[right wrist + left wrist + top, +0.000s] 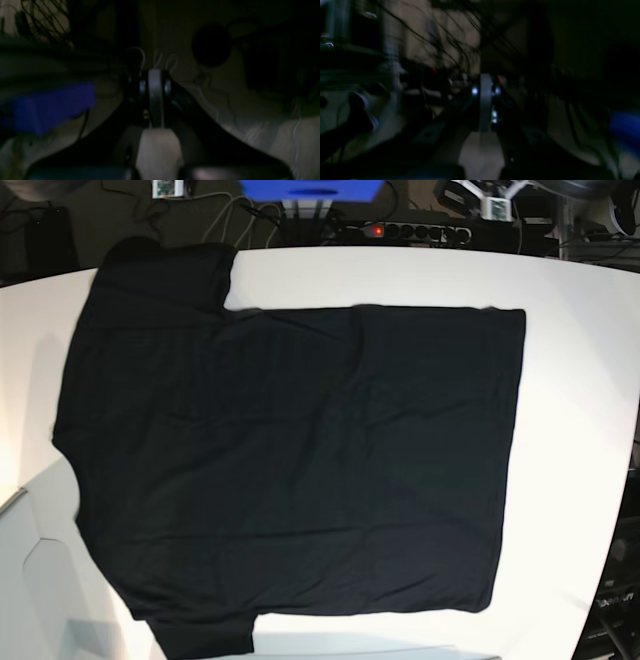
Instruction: Fold the T-shirt properly
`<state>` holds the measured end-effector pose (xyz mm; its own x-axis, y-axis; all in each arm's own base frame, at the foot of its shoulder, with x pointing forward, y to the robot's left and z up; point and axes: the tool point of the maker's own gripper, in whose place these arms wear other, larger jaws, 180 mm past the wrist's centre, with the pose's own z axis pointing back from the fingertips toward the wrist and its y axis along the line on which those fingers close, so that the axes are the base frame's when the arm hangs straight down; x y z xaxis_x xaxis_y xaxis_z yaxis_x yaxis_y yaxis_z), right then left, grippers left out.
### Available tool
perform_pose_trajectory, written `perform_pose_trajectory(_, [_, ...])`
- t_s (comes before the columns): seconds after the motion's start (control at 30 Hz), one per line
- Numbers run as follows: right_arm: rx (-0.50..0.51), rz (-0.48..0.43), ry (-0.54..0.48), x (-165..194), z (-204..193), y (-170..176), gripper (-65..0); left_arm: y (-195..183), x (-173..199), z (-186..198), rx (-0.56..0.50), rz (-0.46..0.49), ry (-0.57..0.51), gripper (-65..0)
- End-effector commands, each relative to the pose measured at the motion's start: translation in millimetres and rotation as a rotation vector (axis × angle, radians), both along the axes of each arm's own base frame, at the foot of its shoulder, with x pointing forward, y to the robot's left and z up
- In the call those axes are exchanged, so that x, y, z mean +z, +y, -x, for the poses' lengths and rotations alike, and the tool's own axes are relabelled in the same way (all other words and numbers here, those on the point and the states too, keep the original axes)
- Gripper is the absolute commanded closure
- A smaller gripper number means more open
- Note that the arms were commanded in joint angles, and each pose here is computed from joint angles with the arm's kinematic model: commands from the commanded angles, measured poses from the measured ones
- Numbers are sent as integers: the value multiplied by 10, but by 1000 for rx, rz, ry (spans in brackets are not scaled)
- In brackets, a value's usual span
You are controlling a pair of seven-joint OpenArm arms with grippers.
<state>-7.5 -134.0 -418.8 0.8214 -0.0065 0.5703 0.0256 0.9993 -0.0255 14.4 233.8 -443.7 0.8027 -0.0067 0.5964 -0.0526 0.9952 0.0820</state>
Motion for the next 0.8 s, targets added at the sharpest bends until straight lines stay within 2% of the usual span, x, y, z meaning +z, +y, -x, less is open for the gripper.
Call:
perform_pose_trajectory(0.0, [6, 2, -51, 156, -87, -3, 0, 26, 142, -72, -4, -10, -44, 0])
perform_pose_trajectory(0.1, [9, 4, -129, 397, -304, -1, 0, 85, 409, -339, 2, -29, -139, -59])
perform_pose_trajectory(0.23, [11, 7, -177, 520, -440, -5, 0, 158, 672, -580, 6, -57, -230, -221])
perform_pose_trajectory(0.3, [9, 7, -183, 526, -461, -3, -1, 203, 753, -636, 27, -70, -259, -280])
perform_pose_trajectory(0.33, [8, 6, -187, 528, -478, -2, -23, 253, 778, -649, 43, -83, -269, -299])
perform_pose_trajectory(0.47, [8, 0, -210, 537, -562, 22, -156, 340, 829, -870, 93, -97, -341, -316])
perform_pose_trajectory(0.57, [7, 2, -230, 548, -635, 16, -236, 389, 754, -885, 100, -101, -333, -317])
perform_pose_trajectory(0.67, [9, 7, -241, 555, -674, -3, -285, 418, 726, -1008, 110, -100, -357, -317])
perform_pose_trajectory(0.77, [10, 8, -246, 558, -691, -5, -300, 463, 658, -1084, 126, -101, -364, -317])
